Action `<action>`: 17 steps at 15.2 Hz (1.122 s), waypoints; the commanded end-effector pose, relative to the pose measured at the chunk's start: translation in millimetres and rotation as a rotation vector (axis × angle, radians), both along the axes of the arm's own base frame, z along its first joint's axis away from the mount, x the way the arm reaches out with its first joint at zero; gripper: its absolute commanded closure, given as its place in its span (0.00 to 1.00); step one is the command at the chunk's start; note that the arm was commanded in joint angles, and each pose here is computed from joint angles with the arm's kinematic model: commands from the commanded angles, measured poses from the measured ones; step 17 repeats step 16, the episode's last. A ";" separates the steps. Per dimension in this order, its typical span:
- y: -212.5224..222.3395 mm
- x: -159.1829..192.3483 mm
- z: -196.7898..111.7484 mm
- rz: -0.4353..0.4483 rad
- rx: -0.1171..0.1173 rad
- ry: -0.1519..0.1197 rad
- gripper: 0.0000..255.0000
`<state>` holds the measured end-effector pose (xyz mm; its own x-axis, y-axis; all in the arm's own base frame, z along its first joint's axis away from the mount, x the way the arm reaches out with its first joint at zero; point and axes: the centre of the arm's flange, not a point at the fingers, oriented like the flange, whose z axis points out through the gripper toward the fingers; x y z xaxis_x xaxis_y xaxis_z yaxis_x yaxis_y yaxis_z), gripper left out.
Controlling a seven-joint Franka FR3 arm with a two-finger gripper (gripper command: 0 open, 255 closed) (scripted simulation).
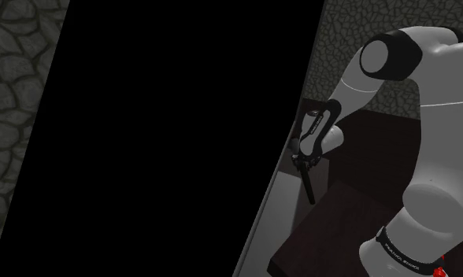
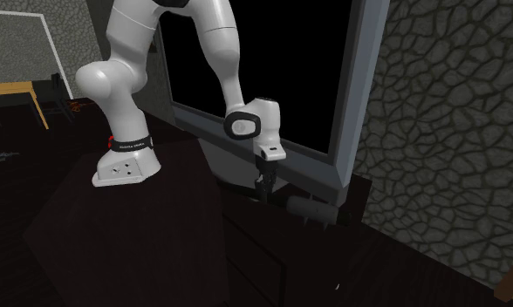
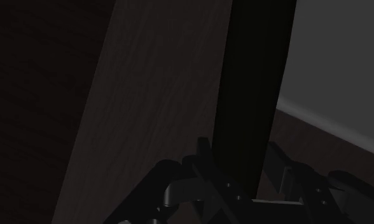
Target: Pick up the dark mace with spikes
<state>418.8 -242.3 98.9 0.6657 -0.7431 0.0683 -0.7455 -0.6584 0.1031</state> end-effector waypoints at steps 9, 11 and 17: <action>0.1 0.0 50.2 0.000 0.000 0.000 1.00; 0.1 0.0 60.8 0.000 0.000 0.000 1.00; 0.1 0.0 77.4 0.000 0.000 0.000 1.00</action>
